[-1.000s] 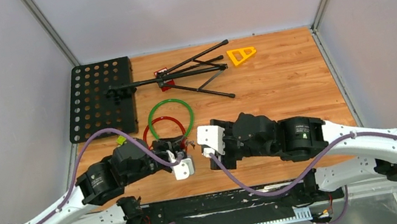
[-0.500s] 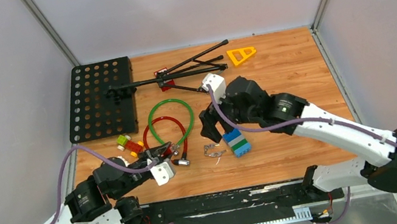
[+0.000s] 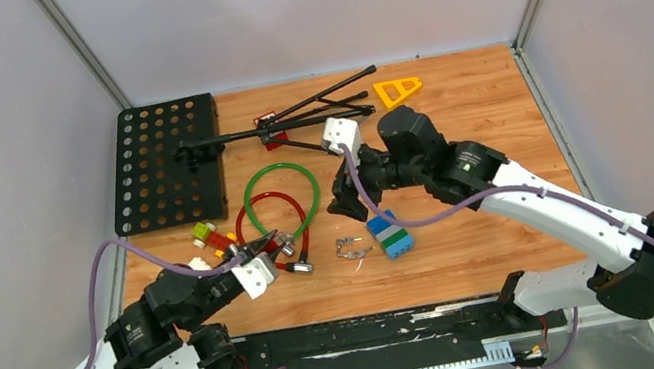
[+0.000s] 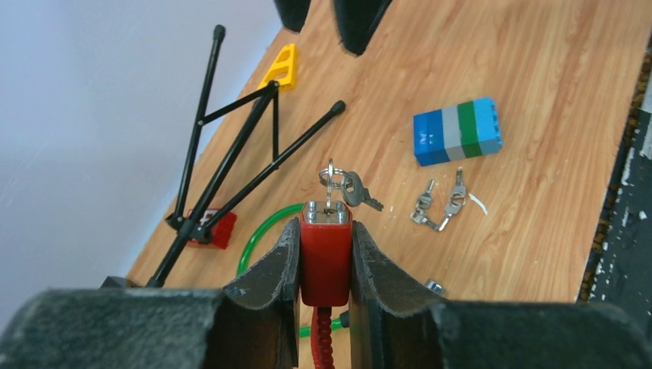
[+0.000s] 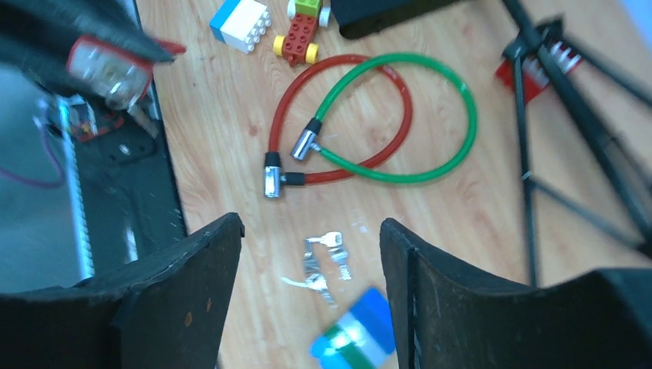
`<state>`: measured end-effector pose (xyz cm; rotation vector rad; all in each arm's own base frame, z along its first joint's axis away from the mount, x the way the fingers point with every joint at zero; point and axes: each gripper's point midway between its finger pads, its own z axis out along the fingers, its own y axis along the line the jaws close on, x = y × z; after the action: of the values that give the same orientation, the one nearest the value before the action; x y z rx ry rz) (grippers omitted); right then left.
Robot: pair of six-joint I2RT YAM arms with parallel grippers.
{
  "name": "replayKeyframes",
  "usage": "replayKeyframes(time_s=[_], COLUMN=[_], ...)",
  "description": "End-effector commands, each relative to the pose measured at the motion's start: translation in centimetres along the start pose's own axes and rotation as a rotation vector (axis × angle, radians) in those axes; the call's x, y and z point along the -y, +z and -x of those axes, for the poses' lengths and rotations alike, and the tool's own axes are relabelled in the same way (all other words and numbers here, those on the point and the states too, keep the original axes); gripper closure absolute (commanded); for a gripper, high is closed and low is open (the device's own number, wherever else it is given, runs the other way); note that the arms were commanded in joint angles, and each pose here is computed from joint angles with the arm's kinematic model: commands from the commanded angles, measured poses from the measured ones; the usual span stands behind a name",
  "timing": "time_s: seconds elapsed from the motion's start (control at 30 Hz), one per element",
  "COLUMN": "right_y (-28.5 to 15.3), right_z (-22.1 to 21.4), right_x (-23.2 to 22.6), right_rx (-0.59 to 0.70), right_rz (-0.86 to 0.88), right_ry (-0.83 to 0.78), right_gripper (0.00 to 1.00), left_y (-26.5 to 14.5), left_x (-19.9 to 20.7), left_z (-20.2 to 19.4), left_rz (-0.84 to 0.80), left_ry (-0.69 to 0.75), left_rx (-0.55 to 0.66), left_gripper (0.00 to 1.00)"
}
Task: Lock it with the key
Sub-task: Lock the lock.
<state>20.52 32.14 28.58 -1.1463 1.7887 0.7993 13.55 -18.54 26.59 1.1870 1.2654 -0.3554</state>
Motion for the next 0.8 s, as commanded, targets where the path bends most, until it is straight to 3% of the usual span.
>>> replayKeyframes(time_s=[0.0,0.1,0.33,0.77], right_y=[-2.7,-4.0,-5.3,-3.1], right_z=[3.8,4.4,5.3,3.7], right_x=[-2.0,-3.8,-7.0,-8.4], right_rx=[0.215,0.333,0.407,0.369], right_rz=[0.118,0.172,0.274,0.342], right_ry=[-0.558,-0.763,-0.862,-0.844], right_gripper=[0.34,0.31,0.31,0.37], left_y=[0.1,1.1,3.5,5.2], left_x=[-3.1,-2.8,-0.8,0.2], left_z=[2.8,3.5,6.7,8.3], left_rz=[0.151,0.109,-0.053,-0.153], left_ry=[-0.039,0.009,0.095,0.148], left_rx=[0.109,0.099,0.179,0.179], left_gripper=[1.00,1.00,1.00,1.00])
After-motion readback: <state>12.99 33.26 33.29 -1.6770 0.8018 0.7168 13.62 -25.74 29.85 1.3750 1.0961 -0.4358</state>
